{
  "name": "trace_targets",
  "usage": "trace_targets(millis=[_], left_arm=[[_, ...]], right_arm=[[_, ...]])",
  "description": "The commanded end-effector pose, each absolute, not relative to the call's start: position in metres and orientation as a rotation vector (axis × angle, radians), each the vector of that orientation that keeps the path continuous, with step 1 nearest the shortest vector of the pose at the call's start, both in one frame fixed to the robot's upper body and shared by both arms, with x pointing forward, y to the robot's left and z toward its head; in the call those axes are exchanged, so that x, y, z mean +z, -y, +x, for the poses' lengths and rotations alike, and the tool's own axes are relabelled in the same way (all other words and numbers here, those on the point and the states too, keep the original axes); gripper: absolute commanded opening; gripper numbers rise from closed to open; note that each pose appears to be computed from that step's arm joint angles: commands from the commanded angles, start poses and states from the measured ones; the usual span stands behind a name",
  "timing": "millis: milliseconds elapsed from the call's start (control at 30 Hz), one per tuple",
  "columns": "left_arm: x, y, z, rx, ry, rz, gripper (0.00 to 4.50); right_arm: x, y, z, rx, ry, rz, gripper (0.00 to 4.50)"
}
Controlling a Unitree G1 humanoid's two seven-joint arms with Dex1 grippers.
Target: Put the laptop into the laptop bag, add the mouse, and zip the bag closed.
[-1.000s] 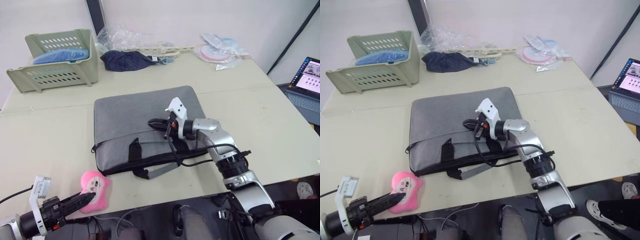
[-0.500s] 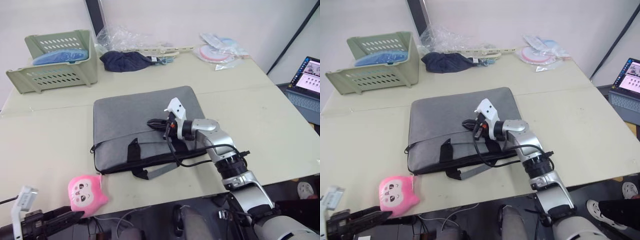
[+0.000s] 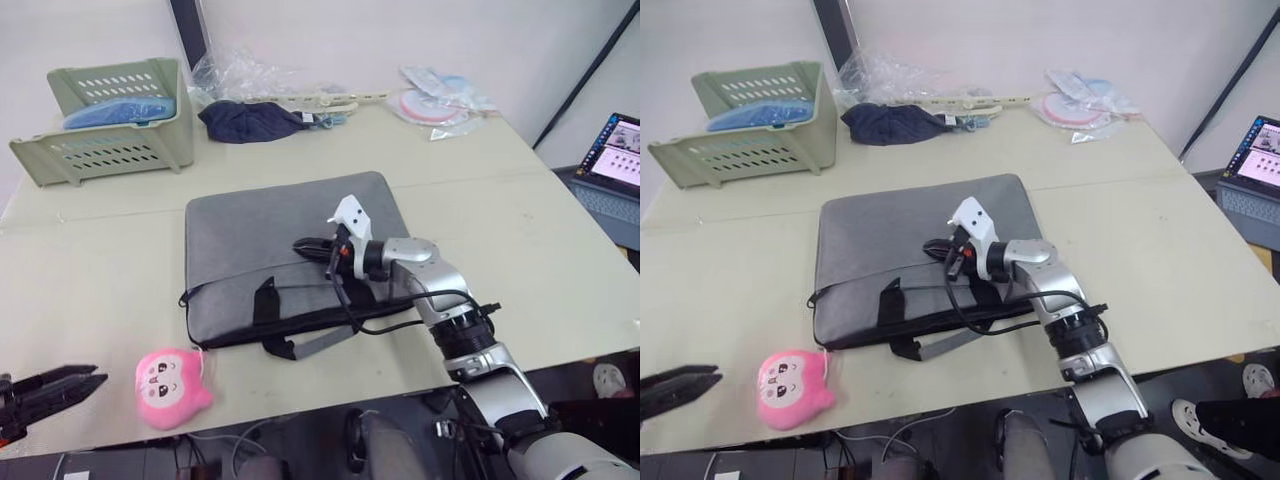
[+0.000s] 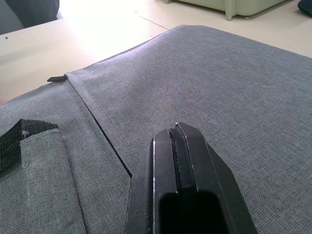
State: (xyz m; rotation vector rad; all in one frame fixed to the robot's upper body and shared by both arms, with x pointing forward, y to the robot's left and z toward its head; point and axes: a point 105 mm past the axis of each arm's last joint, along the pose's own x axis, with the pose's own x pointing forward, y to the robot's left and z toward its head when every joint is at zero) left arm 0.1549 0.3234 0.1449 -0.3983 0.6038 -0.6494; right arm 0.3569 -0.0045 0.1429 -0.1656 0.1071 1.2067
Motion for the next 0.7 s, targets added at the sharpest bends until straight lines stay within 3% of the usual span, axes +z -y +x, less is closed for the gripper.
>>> trace_targets(millis=[33, 433, 700], left_arm=[[0.14, -0.322, 0.164, -0.675, -0.608, -0.399, 3.62], [0.12, -0.308, 0.204, -0.775, -0.637, -0.422, 3.62], [0.113, -0.301, 0.199, -0.813, -0.667, -0.446, 3.62]], right_arm=[[0.096, 0.005, 0.348, 1.204, -0.306, -0.155, 0.0], [0.096, 0.009, 0.346, 1.183, -0.305, -0.157, 0.0], [0.095, 0.011, 0.345, 1.169, -0.309, -0.15, 0.0]])
